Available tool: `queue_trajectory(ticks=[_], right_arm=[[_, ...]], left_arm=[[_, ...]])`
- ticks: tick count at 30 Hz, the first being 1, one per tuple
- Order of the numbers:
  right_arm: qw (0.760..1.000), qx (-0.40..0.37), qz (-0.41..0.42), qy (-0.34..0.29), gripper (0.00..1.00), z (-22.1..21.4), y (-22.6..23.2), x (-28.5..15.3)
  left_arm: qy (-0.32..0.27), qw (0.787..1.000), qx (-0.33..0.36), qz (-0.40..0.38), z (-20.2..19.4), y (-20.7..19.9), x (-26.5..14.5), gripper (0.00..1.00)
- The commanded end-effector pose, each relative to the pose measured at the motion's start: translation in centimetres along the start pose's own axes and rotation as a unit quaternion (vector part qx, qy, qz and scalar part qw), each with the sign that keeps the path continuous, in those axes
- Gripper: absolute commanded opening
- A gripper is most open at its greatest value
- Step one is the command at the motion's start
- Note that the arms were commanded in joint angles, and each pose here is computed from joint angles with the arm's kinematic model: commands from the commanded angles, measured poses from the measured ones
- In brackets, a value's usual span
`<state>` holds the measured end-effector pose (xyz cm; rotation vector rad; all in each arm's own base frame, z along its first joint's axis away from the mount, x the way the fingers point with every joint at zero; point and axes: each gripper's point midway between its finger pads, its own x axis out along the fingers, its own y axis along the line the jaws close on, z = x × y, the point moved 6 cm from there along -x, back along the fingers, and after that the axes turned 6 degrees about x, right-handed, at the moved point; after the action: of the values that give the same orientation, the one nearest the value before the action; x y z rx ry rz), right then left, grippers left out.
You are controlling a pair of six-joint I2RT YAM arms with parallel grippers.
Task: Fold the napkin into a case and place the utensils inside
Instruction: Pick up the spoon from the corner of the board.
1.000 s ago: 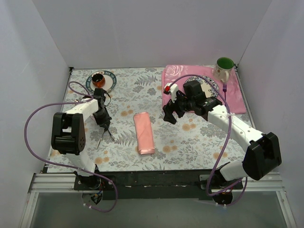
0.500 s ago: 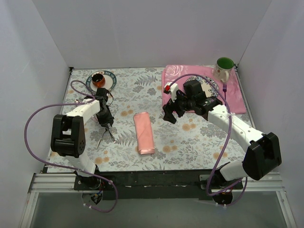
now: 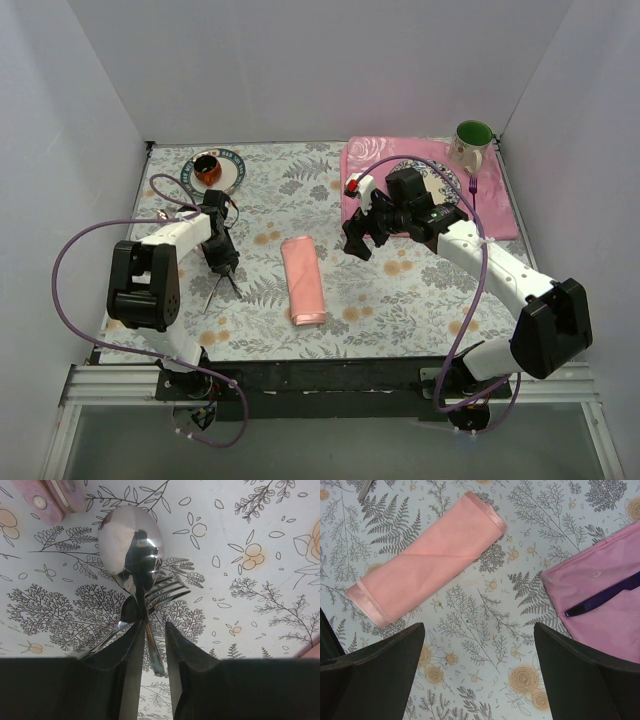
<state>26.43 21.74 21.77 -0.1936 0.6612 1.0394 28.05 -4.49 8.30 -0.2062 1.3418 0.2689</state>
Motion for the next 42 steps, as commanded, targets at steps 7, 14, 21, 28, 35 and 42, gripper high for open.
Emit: queue_trajectory(ticks=[7,14,21,28,35,42], right_arm=[[1.000,-0.013,-0.005,-0.024,0.99,1.9,-0.4,-0.2],[1.000,-0.012,0.001,-0.027,0.99,1.9,-0.2,-0.3],[1.000,-0.012,0.000,-0.027,0.99,2.0,-0.2,-0.2],[1.000,-0.009,0.002,-0.025,0.99,2.1,-0.3,0.1],[1.000,-0.012,0.000,-0.025,0.99,2.2,-0.4,0.1],[0.999,-0.012,0.011,-0.043,0.99,4.3,0.0,-0.9]], left_arm=[[-0.020,0.999,-0.008,-0.027,1.7,-1.2,-2.0,0.20],[-0.012,1.000,0.002,-0.027,0.0,-0.4,-2.9,0.24],[0.008,1.000,0.002,-0.016,-0.6,-0.3,-1.0,0.29],[0.036,0.999,0.007,-0.012,-0.4,-1.0,0.9,0.25],[0.039,0.999,0.013,-0.023,0.5,-1.8,1.1,0.00],[-0.043,0.990,0.047,-0.123,3.8,-4.7,-6.9,0.00]])
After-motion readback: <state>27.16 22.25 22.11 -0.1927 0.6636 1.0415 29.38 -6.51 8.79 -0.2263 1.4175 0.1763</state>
